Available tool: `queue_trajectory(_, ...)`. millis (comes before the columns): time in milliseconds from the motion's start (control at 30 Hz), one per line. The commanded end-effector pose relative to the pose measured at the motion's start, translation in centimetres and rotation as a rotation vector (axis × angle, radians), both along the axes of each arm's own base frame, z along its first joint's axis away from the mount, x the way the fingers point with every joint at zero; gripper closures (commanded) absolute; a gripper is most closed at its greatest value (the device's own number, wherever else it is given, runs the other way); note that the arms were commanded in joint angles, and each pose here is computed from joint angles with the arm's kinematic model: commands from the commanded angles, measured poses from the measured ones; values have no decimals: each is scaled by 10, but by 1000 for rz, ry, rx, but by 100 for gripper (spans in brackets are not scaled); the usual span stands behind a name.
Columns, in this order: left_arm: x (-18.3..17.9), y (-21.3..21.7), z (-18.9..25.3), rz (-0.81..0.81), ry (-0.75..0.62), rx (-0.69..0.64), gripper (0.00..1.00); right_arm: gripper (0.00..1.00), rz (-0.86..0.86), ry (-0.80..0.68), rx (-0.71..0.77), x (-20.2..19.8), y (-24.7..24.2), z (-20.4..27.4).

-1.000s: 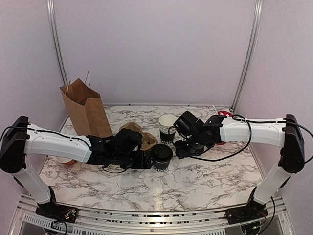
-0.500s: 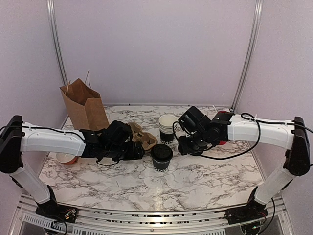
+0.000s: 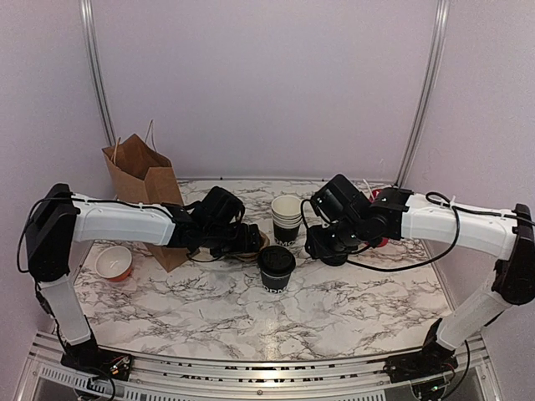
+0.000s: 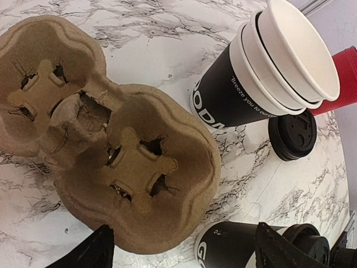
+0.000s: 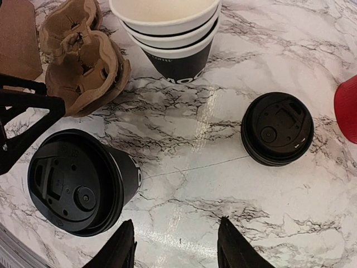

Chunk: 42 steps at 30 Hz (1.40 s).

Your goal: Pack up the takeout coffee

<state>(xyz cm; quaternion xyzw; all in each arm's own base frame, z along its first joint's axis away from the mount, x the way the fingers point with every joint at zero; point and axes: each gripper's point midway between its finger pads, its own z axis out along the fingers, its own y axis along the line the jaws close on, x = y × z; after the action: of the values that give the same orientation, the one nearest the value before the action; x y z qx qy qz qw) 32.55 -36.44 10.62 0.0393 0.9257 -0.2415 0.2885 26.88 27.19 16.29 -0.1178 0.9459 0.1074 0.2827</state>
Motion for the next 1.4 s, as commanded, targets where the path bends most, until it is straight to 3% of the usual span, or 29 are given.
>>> queue_trajectory(0,-13,-12,-11,-59,42,-9,12,52,12,-39,57,2,21,19)
queue_trajectory(500,-63,-19,-6,-66,53,-53,12,51,98,-50,28,-13,63,26)
queue_trajectory(733,-62,3,-4,-12,13,-20,12,51,144,-60,-74,-30,61,17)
queue_trajectory(1000,-53,16,2,14,-1,-10,12,51,177,-177,-135,-30,68,53)
queue_trajectory(1367,-50,21,-6,20,15,10,12,51,270,44,-318,-70,64,-72)
